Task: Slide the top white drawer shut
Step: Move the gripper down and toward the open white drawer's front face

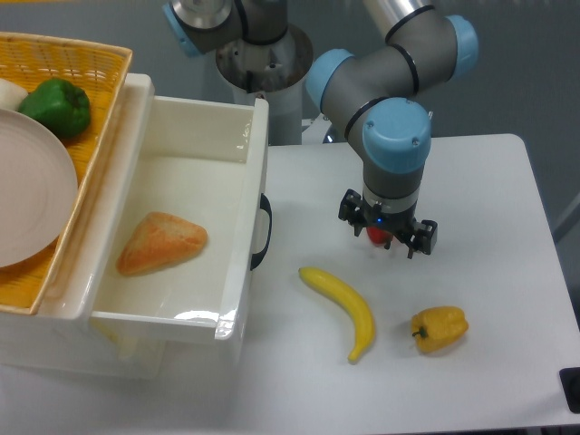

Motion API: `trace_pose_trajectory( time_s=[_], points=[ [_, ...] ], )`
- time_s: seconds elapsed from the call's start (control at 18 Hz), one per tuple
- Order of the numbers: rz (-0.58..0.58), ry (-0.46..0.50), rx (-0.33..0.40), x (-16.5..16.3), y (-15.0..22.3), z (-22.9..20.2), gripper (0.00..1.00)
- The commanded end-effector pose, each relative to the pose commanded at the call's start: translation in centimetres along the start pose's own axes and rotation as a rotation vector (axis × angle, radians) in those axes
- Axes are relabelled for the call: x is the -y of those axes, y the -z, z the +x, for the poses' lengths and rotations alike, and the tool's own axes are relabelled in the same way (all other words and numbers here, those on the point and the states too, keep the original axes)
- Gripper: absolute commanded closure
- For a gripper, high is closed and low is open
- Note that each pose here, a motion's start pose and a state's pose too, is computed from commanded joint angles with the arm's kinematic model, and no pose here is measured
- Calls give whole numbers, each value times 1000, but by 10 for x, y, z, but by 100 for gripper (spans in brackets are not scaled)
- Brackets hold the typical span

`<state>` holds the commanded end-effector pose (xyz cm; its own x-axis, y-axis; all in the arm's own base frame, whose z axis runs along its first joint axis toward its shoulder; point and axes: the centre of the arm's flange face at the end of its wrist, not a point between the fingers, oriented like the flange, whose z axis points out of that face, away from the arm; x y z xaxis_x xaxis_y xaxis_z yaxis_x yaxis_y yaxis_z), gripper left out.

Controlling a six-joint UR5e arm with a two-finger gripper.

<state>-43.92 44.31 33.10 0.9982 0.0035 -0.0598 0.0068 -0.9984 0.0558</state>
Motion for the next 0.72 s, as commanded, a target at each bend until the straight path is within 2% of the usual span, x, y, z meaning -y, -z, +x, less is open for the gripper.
trace_pose_trajectory(
  time_s=[0.5, 0.72],
  points=[
    [-4, 71, -16, -1, -8, 0, 0],
    [-7, 208, -21, 6, -12, 5, 0]
  ],
)
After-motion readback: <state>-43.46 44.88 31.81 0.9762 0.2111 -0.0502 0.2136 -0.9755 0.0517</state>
